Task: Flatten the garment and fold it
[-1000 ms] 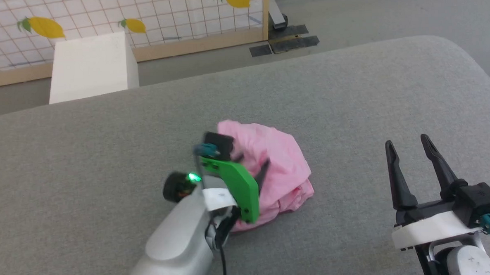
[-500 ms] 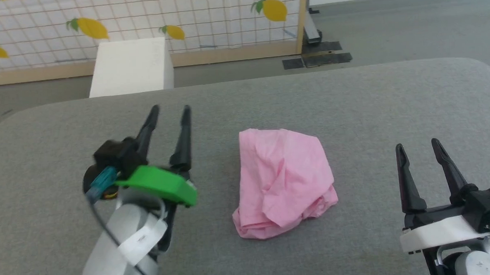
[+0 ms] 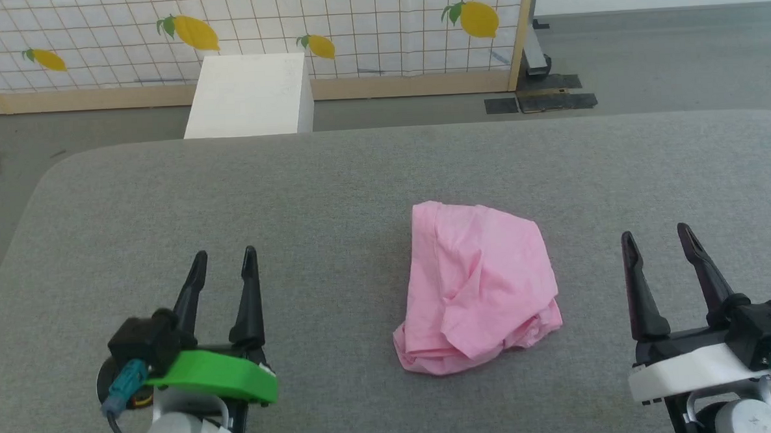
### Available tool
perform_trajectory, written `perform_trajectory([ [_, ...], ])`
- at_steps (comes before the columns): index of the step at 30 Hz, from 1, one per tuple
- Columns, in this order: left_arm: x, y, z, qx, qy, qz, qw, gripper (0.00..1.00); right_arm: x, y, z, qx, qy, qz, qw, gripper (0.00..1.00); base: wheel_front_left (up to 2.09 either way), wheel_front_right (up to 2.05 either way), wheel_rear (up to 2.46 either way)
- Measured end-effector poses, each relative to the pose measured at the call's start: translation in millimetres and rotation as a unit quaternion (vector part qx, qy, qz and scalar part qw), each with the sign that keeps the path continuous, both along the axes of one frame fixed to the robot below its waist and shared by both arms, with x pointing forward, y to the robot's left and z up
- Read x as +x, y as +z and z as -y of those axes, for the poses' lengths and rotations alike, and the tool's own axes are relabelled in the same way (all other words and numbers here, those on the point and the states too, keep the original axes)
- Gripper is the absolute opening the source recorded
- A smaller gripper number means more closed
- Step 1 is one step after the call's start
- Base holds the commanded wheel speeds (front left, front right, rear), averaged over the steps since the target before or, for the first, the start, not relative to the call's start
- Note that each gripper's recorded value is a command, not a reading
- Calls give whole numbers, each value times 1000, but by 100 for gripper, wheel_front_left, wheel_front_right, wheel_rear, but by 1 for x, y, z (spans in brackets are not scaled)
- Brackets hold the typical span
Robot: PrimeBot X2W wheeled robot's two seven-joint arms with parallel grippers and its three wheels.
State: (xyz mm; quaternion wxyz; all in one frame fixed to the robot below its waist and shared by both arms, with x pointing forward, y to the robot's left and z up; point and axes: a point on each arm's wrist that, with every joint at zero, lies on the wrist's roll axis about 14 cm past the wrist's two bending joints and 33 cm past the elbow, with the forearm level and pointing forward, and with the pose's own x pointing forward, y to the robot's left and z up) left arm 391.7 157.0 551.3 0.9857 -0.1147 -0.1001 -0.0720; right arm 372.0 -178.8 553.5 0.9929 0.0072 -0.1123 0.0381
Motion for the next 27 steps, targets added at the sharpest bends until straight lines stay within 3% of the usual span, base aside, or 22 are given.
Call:
perform_trajectory([
  [27,-11,-13,-4,2,15,-15,1000,100,-1,-3,-4,1,6,-4,1000,100,0,0,0],
])
